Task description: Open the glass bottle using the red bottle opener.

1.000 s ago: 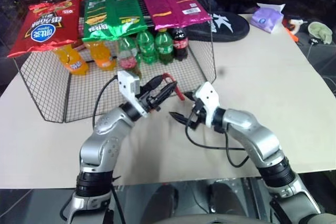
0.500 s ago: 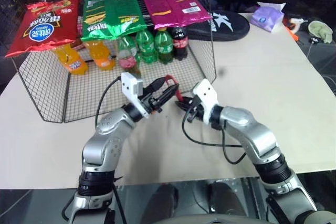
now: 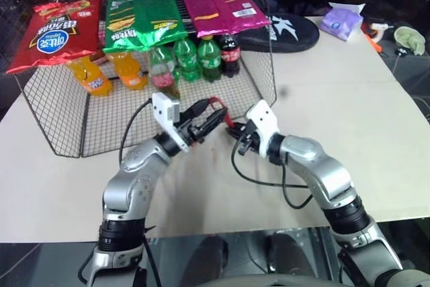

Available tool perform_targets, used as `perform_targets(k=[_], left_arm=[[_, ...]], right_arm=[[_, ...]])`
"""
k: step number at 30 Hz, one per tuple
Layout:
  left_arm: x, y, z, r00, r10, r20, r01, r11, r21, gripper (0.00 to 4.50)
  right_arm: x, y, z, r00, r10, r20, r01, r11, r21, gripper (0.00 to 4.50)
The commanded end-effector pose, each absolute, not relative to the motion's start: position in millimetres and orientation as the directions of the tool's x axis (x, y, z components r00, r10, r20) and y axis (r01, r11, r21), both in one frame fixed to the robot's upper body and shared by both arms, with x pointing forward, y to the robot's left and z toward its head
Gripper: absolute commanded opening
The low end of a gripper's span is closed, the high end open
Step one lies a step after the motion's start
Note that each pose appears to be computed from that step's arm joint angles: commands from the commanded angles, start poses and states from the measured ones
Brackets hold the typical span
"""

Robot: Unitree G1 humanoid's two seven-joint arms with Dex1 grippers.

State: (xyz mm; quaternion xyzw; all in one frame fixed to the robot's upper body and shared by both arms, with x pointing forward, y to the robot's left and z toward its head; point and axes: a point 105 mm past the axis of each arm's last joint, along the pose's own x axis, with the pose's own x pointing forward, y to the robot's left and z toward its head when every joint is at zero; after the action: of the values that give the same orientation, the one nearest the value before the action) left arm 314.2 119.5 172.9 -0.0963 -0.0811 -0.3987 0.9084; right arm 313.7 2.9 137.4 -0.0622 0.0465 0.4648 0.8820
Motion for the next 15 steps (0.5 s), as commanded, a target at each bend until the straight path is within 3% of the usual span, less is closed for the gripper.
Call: perform_targets(k=[1,7,12,15], left_arm=[[308,121,188,0.660,-0.700,0.274,0.740,0.668,-0.075,4.44],[299,132,196,0.692,-0.662,0.289,0.703,0.708,-0.061,4.44],[308,169,196,0.819,-0.485,0.306,0.512,0.859,-0.008,4.44],[316,206,197,0.891,-0.295,0.345,0.307,0.951,0.021,4.44]], right_arm=[[317,1,153,0.593,0.802,-0.070,-0.805,0.587,-0.085,0.00],[333,-36,146,0.728,0.684,-0.047,-0.686,0.723,-0.082,0.00],[344,-78,150,0.827,0.562,-0.007,-0.560,0.824,-0.086,0.00],[345,-102,157,0.858,0.511,0.047,-0.501,0.855,-0.134,0.00]])
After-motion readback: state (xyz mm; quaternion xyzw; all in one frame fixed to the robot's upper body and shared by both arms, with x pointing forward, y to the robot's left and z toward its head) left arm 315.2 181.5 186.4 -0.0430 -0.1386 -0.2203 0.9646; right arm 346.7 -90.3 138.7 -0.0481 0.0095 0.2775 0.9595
